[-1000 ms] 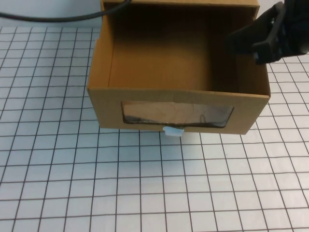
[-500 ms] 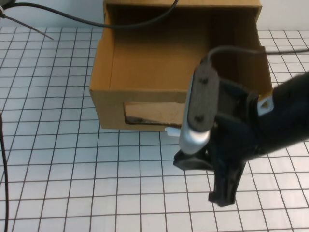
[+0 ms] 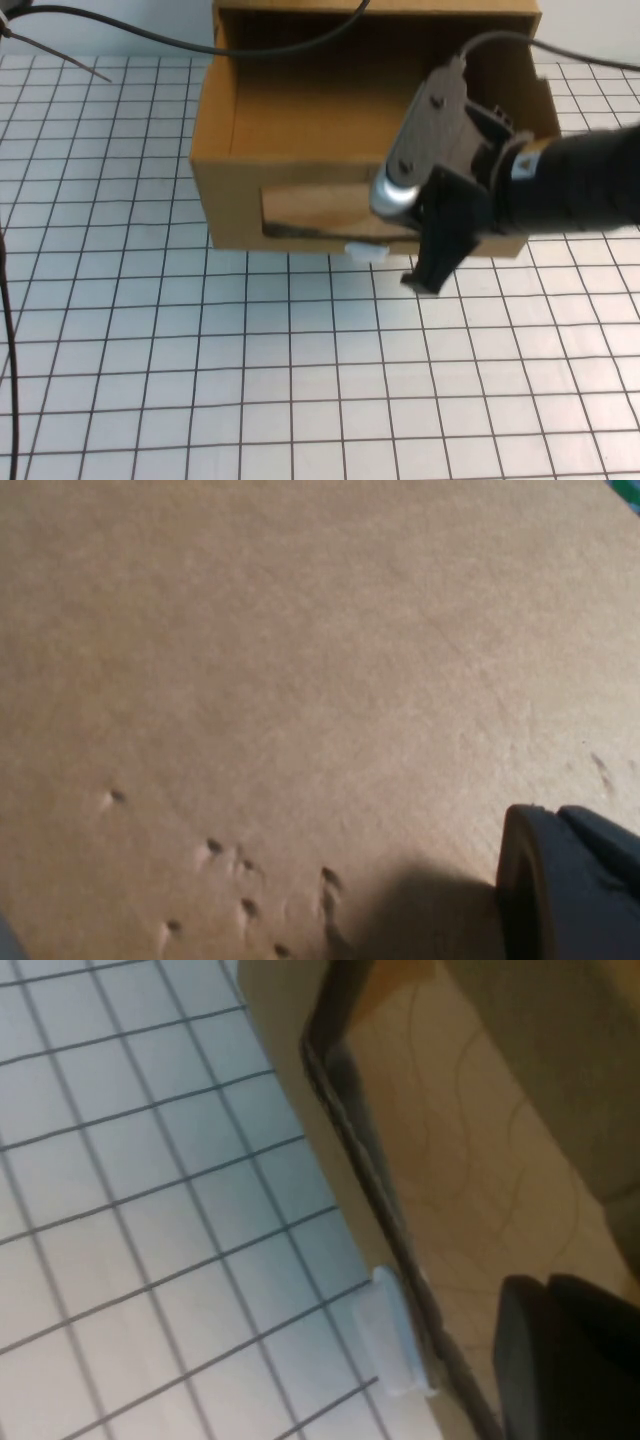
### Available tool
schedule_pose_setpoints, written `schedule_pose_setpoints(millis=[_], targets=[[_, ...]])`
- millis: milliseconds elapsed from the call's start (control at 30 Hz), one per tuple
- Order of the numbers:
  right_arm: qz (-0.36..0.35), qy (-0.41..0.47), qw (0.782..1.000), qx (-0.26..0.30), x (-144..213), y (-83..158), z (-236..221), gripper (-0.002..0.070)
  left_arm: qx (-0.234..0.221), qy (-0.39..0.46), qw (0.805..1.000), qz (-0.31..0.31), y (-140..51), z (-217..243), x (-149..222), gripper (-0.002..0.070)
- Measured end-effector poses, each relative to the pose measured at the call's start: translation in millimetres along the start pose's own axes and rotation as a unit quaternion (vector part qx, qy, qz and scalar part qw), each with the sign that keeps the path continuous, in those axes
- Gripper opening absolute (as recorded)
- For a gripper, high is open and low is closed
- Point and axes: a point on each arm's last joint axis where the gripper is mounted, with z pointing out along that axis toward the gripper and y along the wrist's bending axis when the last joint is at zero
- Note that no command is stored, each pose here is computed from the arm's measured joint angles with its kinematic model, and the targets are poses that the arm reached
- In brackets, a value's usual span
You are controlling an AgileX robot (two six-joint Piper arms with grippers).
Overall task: Close the shoe box
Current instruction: Close the shoe box with your right arm
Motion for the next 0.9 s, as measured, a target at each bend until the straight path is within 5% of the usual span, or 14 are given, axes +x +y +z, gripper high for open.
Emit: schedule_pose_setpoints(millis=[233,500,733,900], targets=[[0.023,0.009,0.999,0.029,-5,-45,29,-0.0014,0.0,0.001,1.0,0.0,0.0,0,0,-0.0005],[0.021,0.002,0.999,0.034,-19,-65,50,-0.0014,0.0,0.001,1.0,0.0,0.0,0,0,-0.0005],[0.019,-0.024,0.999,0.039,-26,-60,30,-0.0014,-0.001,0.001,1.0,0.0,0.1,0,0,-0.0005],[-0.067,-0.073,0.993,0.061,-24,-24,-1,-0.0014,-0.001,0.0,1.0,0.001,0.6,-1,0,-0.0006]])
